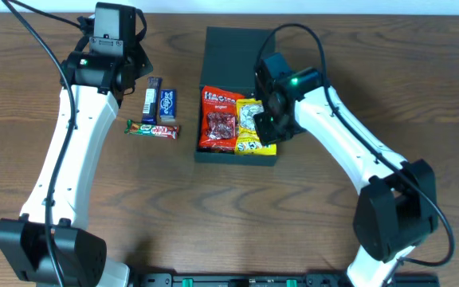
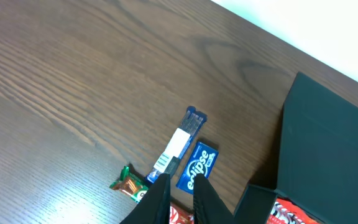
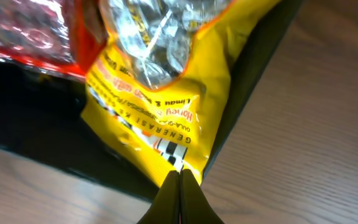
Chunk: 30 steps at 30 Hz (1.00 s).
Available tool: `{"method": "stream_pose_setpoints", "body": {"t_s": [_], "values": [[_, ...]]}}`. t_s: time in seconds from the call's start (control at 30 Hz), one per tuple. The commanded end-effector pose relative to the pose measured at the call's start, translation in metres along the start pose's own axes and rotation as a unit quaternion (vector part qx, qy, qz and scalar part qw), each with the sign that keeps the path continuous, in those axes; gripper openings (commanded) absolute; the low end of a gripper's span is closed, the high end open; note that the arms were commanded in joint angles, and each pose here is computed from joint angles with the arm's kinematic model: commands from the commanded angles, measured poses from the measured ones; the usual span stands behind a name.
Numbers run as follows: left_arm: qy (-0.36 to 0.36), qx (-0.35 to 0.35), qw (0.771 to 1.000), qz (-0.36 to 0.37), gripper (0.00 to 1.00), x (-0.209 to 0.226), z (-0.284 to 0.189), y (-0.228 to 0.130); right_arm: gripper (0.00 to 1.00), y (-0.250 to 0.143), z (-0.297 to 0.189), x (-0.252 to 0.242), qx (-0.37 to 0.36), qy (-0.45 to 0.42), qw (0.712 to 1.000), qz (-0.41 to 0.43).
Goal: Pack container
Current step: 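Press the yellow bag down into the box with the right gripper, then raise the right gripper and grasp the white-and-blue bar with the left gripper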
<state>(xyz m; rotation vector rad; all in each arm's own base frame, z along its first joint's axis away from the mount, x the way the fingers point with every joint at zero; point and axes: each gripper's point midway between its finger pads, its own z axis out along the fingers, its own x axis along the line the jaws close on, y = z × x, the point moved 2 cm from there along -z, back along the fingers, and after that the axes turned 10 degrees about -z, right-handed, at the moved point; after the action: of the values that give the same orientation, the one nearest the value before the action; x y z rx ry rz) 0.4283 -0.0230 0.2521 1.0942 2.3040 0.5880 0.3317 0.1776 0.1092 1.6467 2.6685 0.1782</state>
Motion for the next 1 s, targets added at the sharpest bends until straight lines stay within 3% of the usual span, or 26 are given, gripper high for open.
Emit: {"method": "stream_pose_setpoints", "body": {"t_s": [0.0, 0.3, 0.53, 0.63, 0.97], "values": [[0.006, -0.010, 1.000, 0.001, 0.16, 0.002, 0.000, 0.005, 0.02, -0.006, 0.016, 0.004, 0.010, 0.002, 1.000, -0.010], [0.006, -0.010, 1.000, 0.001, 0.17, 0.002, 0.000, 0.005, 0.02, -0.016, 0.042, 0.002, 0.012, 0.001, 1.000, -0.006], [0.006, -0.010, 1.000, 0.001, 0.17, 0.002, 0.000, 0.005, 0.02, -0.004, 0.035, 0.004, -0.009, 0.007, 1.000, -0.003], [0.005, -0.012, 1.000, 0.000, 0.06, 0.001, 0.000, 0.006, 0.02, 0.014, 0.007, 0.006, -0.041, 0.011, 0.999, -0.004], [0.007, -0.009, 1.000, 0.023, 0.06, 0.001, 0.005, 0.004, 0.01, 0.072, -0.133, -0.012, -0.260, -0.010, 0.965, 0.009]]}}
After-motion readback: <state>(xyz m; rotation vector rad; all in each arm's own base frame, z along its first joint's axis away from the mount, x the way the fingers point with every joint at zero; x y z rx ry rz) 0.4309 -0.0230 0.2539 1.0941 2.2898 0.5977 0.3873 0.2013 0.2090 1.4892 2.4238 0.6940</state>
